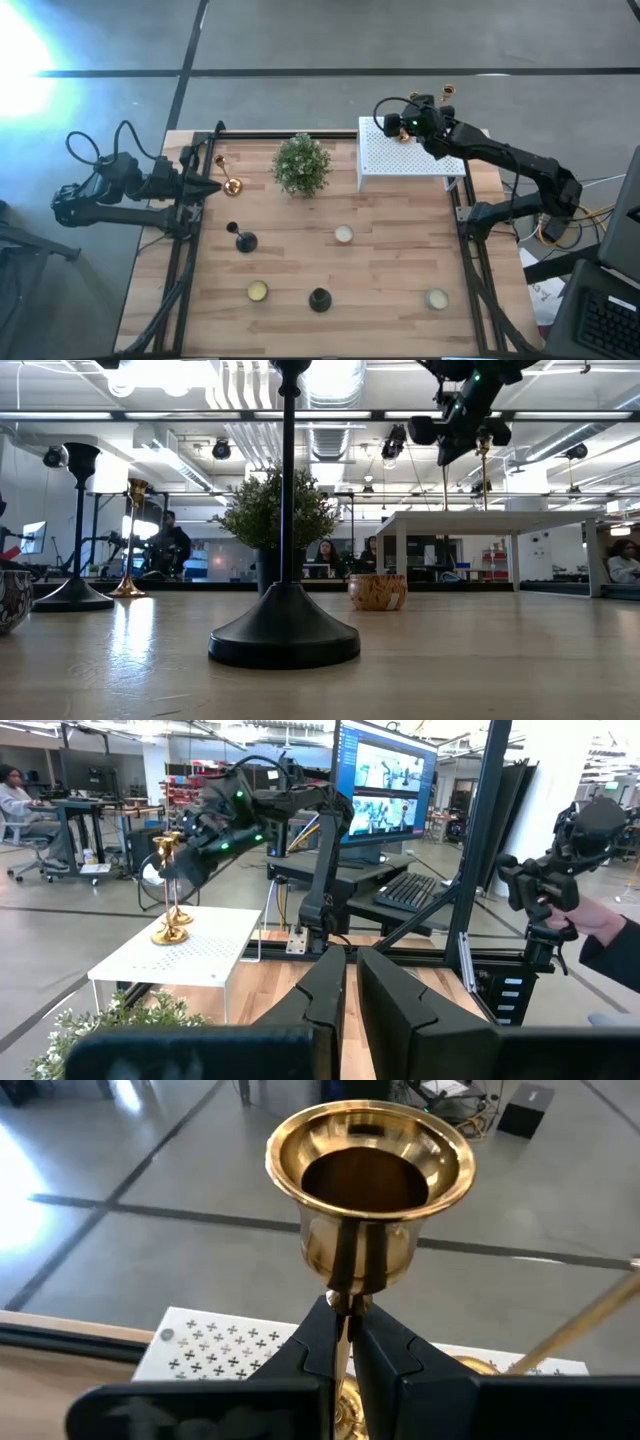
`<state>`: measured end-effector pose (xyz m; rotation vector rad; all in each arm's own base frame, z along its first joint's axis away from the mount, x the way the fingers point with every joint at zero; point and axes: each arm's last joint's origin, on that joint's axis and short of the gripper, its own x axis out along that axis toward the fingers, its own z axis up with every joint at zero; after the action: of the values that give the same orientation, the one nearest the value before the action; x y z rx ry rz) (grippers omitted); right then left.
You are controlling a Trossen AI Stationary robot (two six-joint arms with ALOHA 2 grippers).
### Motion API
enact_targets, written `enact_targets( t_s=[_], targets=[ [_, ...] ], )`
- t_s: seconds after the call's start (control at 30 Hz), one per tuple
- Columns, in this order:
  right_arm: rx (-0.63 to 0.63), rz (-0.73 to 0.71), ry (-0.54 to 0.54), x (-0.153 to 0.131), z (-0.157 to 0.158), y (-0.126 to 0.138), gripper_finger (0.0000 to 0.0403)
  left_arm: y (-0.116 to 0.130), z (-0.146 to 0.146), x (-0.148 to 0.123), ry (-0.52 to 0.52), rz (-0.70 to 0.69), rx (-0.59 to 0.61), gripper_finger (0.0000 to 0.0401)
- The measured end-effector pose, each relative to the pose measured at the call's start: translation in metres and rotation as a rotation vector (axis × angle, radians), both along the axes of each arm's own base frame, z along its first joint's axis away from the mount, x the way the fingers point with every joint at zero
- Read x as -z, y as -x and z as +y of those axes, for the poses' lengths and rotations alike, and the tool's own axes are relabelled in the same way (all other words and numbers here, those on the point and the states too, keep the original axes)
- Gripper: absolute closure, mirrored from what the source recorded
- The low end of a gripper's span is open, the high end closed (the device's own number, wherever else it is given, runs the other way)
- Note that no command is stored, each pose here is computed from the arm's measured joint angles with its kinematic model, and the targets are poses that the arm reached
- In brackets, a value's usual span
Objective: Pick & Place candle stick holders
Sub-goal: Put the top gold candle holder on the shelf
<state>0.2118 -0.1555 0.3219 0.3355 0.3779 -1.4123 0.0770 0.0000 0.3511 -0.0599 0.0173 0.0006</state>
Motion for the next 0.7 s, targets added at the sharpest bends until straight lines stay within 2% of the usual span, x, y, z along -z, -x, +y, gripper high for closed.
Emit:
enact_targets(
  t_s=[0.17, 0.37, 0.7],
  targets=[
    [0.016, 0.022, -0.007, 0.003, -0.007, -0.002, 0.0391, 0.0, 0.0, 0.0, 0.0, 0.0, 0.0, 0.0366],
    [0.061, 0.056, -0.022, 0.001, -0.004, 0.011, 0.0391, 0.0, 0.0, 0.0, 0.0, 0.0, 0.0, 0.0366],
    [0.057, 0.06, -0.023, 0.0, -0.004, 0.013, 0.0391, 0.0, 0.0, 0.0, 0.0, 0.0, 0.0, 0.0366]
  ],
)
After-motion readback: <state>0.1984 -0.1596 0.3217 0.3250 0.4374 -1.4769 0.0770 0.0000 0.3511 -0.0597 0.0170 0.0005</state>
